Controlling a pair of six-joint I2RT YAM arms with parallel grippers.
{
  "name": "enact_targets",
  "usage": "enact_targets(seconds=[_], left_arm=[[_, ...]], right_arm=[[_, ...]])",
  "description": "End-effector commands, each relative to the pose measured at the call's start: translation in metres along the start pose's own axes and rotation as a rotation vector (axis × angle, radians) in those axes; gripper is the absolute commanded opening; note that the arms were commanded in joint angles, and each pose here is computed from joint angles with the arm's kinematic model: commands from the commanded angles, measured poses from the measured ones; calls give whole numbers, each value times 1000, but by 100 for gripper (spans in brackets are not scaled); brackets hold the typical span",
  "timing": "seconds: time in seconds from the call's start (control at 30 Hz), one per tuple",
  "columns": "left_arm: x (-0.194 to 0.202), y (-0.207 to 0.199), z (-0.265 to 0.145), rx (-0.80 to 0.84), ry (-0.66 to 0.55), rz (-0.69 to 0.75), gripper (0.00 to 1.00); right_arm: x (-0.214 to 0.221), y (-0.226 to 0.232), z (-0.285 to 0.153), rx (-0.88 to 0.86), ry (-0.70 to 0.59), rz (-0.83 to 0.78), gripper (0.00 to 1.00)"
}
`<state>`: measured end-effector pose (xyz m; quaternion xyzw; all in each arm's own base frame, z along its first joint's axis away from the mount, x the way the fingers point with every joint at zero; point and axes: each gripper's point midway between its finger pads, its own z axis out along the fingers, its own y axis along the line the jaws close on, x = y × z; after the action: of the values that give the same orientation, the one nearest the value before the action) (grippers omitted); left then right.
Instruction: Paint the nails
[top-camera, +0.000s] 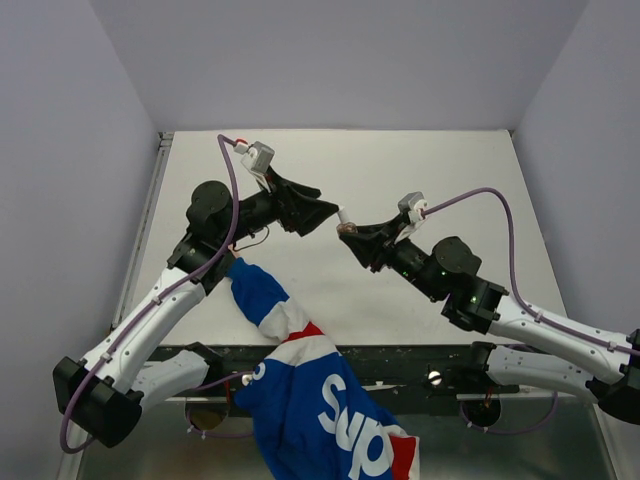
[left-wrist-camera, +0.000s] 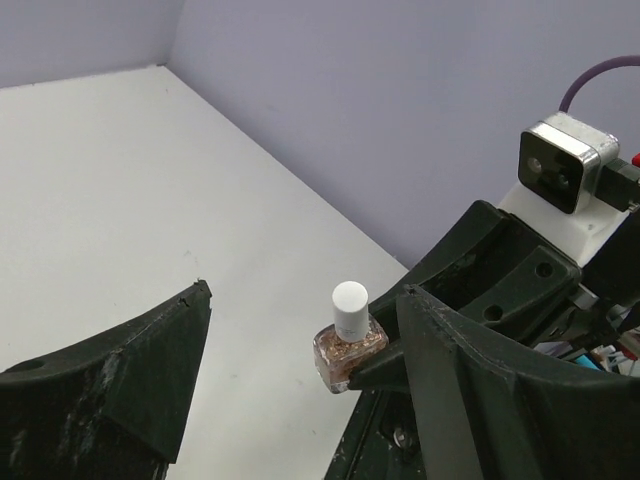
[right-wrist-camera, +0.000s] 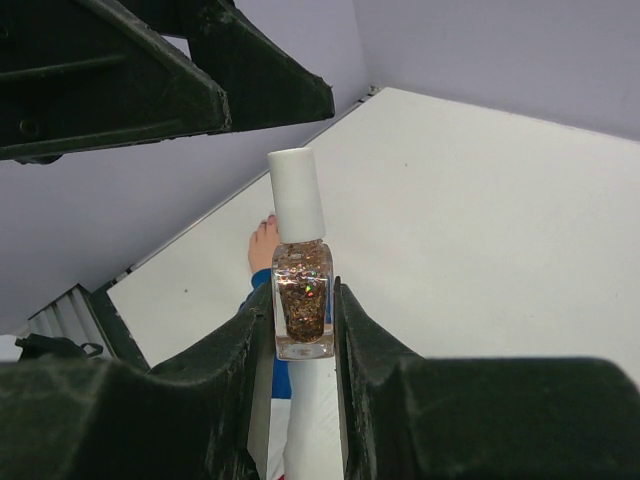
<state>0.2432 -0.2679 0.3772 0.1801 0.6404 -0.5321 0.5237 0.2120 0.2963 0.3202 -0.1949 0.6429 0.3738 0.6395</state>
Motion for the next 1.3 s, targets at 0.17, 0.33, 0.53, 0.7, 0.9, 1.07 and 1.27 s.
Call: enact_targets(seconds=[0.17,0.33,0.53,0.7,0.9,1.07,1.27], left_arm=[[14,-5,6,-2,9,-75,83],[21,-4,12,-16,40,-74,72],[26,-2,14,-60,57,-44,69],[29,-5,17,-48,63,-49,56],[32,-7,18,-40,72,-53,46],[37,-9,19,-23,86,-42,28],[41,-15,19,21,107,-15,13]], right_arm=[[1,2,6,-8,3,-10,1],[2,4,7,-17,11,-11,1],[5,5,6,-22,20,-9,1],[5,6,6,-29,24,-8,1],[7,4,5,-20,30,-7,1],[8,3,4,-17,33,-6,1],[8,2,5,-6,33,1,1]])
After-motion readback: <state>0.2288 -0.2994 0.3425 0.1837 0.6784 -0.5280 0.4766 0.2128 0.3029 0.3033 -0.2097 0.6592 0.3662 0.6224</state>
